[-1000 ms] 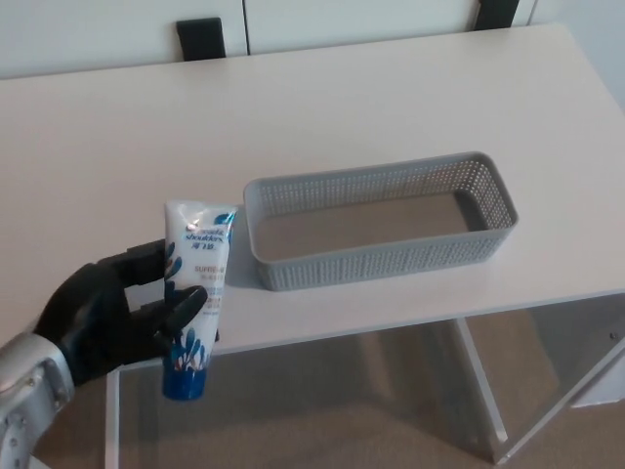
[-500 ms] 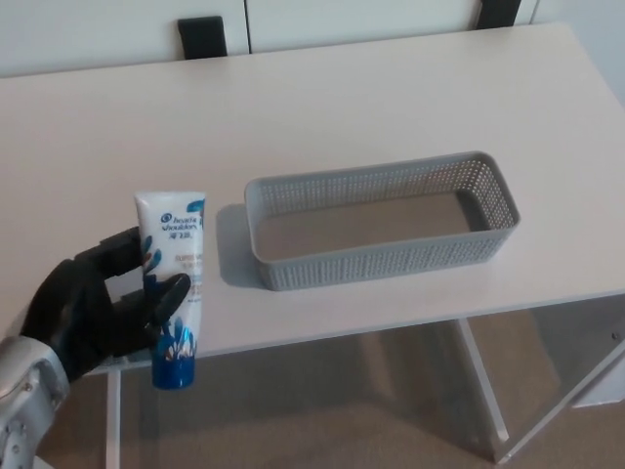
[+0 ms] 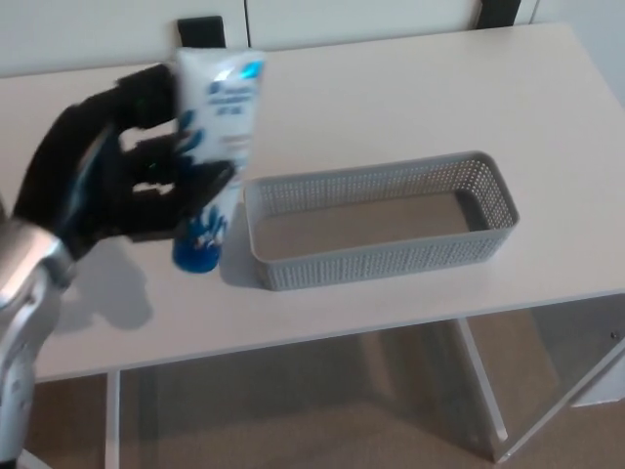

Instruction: The robot walks towards a table in front, picks a shampoo with left hand and puts it in a small grey container

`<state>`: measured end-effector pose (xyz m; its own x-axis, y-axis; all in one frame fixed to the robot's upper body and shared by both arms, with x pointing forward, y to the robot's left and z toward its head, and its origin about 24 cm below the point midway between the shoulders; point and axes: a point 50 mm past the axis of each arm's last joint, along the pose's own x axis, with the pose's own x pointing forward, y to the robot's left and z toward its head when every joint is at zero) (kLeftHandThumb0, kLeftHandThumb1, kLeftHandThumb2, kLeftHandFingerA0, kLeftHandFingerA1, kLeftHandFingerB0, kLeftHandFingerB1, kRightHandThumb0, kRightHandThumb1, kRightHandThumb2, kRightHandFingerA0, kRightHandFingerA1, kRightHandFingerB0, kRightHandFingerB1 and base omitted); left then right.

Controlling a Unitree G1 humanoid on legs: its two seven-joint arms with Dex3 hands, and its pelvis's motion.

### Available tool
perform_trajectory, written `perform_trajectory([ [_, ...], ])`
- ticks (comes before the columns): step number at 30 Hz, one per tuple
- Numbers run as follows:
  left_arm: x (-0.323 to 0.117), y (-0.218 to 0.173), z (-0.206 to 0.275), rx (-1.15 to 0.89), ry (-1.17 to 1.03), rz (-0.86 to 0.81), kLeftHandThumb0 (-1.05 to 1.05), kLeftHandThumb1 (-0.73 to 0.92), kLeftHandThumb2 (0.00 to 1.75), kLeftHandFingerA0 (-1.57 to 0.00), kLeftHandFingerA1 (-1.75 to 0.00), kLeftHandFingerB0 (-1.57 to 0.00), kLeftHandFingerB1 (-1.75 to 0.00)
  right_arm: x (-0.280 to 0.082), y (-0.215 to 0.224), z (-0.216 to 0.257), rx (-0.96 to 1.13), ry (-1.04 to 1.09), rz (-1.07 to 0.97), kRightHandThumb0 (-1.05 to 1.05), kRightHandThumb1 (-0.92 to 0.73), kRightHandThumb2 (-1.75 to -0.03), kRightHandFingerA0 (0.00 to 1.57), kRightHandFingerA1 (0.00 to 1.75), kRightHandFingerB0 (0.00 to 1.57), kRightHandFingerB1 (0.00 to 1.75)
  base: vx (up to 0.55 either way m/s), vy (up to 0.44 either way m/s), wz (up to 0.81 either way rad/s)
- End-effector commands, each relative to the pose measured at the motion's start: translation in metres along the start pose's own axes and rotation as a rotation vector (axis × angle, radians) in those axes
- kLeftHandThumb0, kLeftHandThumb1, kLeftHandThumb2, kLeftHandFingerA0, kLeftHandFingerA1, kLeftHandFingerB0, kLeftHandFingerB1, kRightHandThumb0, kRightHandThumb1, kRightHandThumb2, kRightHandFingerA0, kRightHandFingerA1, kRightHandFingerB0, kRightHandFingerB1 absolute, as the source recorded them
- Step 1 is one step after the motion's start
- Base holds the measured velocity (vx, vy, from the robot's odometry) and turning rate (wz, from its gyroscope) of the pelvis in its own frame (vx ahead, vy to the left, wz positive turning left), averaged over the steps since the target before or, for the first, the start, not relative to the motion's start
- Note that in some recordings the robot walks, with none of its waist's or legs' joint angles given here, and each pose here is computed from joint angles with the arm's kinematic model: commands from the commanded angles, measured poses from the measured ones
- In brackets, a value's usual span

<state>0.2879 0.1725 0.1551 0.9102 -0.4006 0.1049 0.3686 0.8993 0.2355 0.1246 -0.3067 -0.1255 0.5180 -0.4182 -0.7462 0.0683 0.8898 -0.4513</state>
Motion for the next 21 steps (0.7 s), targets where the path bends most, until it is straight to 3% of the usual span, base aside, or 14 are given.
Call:
perform_trajectory([
  [1, 0.035, -0.021, 0.032, 0.464, -0.067, -0.018, 0.01, 0.77, 0.72, -0.95, -1.44, -0.77, -1.14, -0.001, -0.004, -0.005, -0.029, 0.003, 0.002, -0.31, -0.62, -0.57, 0.79, 0.49, 0.64, 0.43, 0.00, 0.000, 0.00],
  [3, 0.046, -0.029, 0.029, 0.539, -0.079, -0.039, 0.02, 0.79, 0.70, -0.75, -1.56, -0.72, -1.18, -0.001, -0.003, -0.004, -0.031, 0.000, 0.006, -0.30, -0.62, -0.58, 0.77, 0.48, 0.63, 0.43, 0.00, 0.000, 0.00],
  [5, 0.059, -0.035, 0.027, 0.599, -0.076, -0.059, -0.02, 0.80, 0.63, -0.75, -1.55, -0.69, -1.23, 0.000, -0.003, 0.001, -0.034, -0.012, 0.007, -0.30, -0.61, -0.57, 0.78, 0.48, 0.63, 0.43, 0.00, 0.000, 0.00],
  [7, 0.081, -0.049, 0.023, 0.697, -0.042, -0.094, -0.08, 0.80, 0.65, -0.72, -1.60, -0.61, -1.41, 0.001, -0.002, 0.004, -0.035, -0.015, 0.008, -0.31, -0.62, -0.58, 0.79, 0.48, 0.63, 0.42, 0.00, 0.000, 0.00],
  [11, 0.100, -0.058, 0.022, 0.797, -0.016, -0.116, -0.10, 0.78, 0.73, -0.69, -1.65, -0.65, -1.43, 0.002, -0.002, 0.009, -0.022, -0.020, 0.008, -0.30, -0.63, -0.58, 0.78, 0.48, 0.62, 0.43, 0.00, 0.000, 0.00],
  [13, 0.106, -0.061, 0.021, 0.890, -0.016, -0.137, -0.12, 0.78, 0.72, -0.67, -1.68, -0.62, -1.44, 0.002, -0.002, 0.007, -0.027, -0.016, 0.007, -0.31, -0.62, -0.58, 0.79, 0.49, 0.63, 0.42, 0.00, 0.000, 0.00],
  [16, 0.117, -0.068, 0.019, 0.952, -0.013, -0.148, -0.17, 0.77, 0.61, -0.67, -1.75, -0.55, -1.63, -0.001, 0.001, -0.002, -0.045, 0.002, 0.015, -0.30, -0.63, -0.58, 0.81, 0.50, 0.63, 0.43, 0.00, 0.000, 0.00],
  [21, 0.125, -0.076, 0.016, 1.097, -0.066, -0.157, -0.19, 0.74, 0.59, -0.71, -1.75, -0.55, -1.60, -0.002, -0.001, -0.007, -0.052, 0.005, 0.016, -0.31, -0.62, -0.57, 0.81, 0.51, 0.66, 0.44, 0.00, 0.000, 0.00],
])
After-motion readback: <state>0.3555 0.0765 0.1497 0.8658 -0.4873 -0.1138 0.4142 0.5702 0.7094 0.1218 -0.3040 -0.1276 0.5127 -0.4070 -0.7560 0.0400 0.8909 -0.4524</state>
